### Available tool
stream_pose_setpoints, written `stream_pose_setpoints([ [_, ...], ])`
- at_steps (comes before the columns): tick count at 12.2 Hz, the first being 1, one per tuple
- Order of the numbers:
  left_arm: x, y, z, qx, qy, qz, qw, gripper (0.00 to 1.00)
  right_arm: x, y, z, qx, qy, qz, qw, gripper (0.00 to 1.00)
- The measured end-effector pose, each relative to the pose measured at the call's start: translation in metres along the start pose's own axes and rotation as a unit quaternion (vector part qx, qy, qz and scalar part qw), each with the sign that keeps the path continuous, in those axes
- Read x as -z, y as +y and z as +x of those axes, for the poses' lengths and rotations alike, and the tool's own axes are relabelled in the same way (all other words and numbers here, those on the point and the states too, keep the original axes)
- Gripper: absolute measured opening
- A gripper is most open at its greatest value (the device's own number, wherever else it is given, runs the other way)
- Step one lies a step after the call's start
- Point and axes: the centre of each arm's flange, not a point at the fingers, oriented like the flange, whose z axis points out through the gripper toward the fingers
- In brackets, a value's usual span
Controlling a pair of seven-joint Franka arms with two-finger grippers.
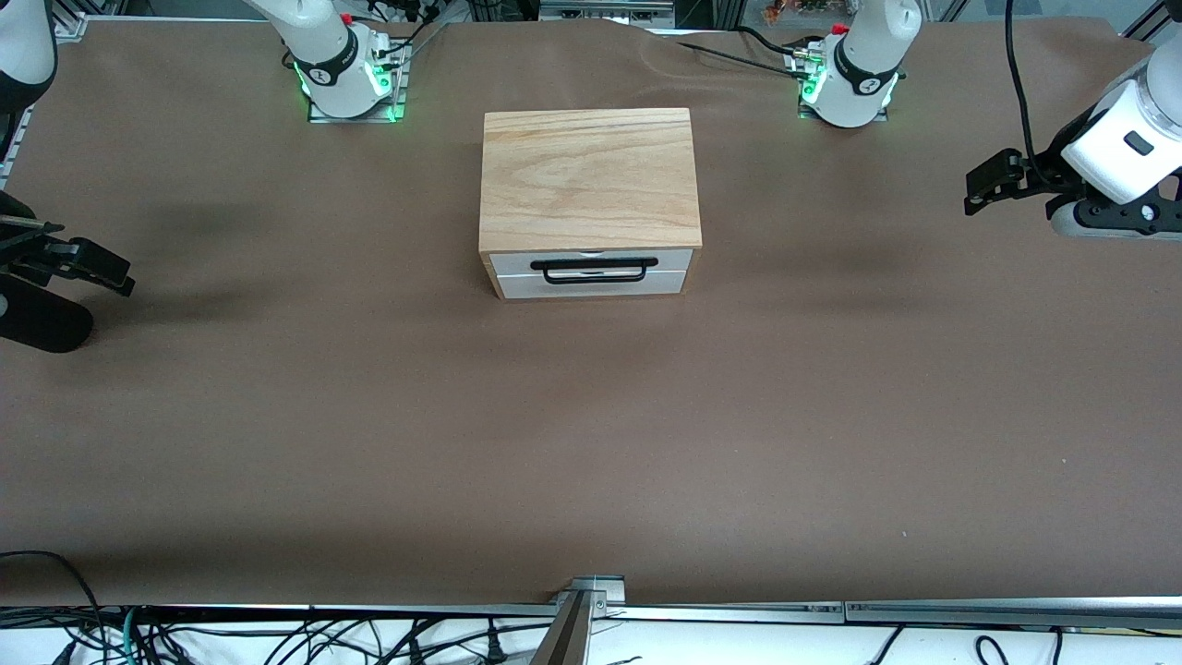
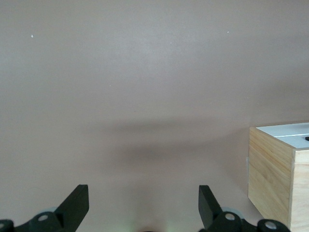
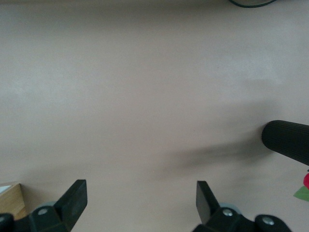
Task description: Pull top drawer with both arms simultaneously
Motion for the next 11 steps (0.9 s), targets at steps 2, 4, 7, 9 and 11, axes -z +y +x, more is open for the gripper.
stream_pose_setpoints([
  [2,-0.0022,0.0001,0.0014,0.000,-0.002,0.000,1.000,1.00,0.0000,0.0000,0.0000,0.000,0.000,0.000,1.000,1.00],
  [4,-0.0037,0.0002,0.0024,0.000,-0.004,0.000,1.000,1.00,0.0000,0.0000,0.0000,0.000,0.000,0.000,1.000,1.00],
  [7,-0.0038,0.0010,0.0024,0.002,-0.004,-0.004,1.000,1.00,0.0001,0.0000,0.0000,0.000,0.000,0.000,1.000,1.00],
  [9,-0.0039,0.0009,0.0025,0.002,-0.004,-0.004,1.000,1.00,0.0001,0.0000,0.0000,0.000,0.000,0.000,1.000,1.00],
  [11,-0.0043,0.0008,0.0025,0.003,-0.004,-0.004,1.000,1.00,0.0001,0.0000,0.0000,0.000,0.000,0.000,1.000,1.00],
])
